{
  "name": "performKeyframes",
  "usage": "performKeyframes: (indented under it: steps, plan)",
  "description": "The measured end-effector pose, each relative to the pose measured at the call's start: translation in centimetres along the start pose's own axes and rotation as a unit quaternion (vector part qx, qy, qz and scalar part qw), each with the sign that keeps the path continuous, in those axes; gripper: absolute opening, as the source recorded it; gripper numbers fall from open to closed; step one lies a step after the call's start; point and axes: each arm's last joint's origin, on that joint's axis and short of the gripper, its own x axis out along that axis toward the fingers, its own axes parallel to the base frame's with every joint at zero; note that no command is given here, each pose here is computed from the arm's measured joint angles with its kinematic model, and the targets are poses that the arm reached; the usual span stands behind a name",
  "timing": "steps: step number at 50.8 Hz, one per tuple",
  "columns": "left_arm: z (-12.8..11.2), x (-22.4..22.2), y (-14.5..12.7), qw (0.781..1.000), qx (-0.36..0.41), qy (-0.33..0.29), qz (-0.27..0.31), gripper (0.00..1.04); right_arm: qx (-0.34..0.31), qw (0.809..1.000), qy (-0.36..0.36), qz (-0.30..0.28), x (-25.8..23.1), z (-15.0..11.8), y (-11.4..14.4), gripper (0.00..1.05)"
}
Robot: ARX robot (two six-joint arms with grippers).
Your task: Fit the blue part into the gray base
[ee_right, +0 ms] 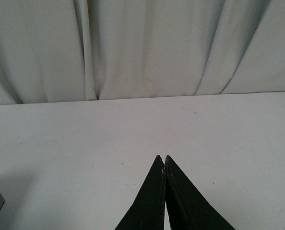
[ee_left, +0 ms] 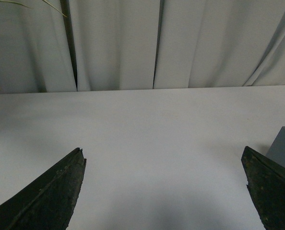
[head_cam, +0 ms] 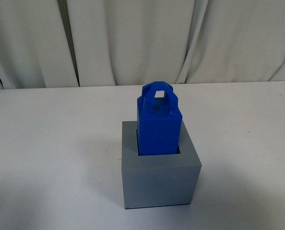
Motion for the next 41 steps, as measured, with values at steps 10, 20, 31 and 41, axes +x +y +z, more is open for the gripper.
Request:
performKeyframes:
  steps: [10,20,31,41]
  plan:
    - [0.0,0.0,0.0,1.000,0.000,0.000,0.000,0.99,0.000,1.000,-0.001,0.000,-1.2,-0.4,0.0,0.02]
    - [0.0,0.0,0.0,1.000,0.000,0.000,0.000,0.99,0.000,1.000,-0.004,0.000,-2.1,-1.4,0.0,0.02]
    - [0.0,0.0,0.0,1.000,0.000,0.000,0.000,0.99,0.001,1.000,-0.005,0.000,-3.0,-1.3,0.0,0.02]
    - [0.0,0.0,0.0,1.000,0.000,0.000,0.000,0.99,0.001,1.000,-0.007,0.000,-3.6,-1.2,0.0,0.02]
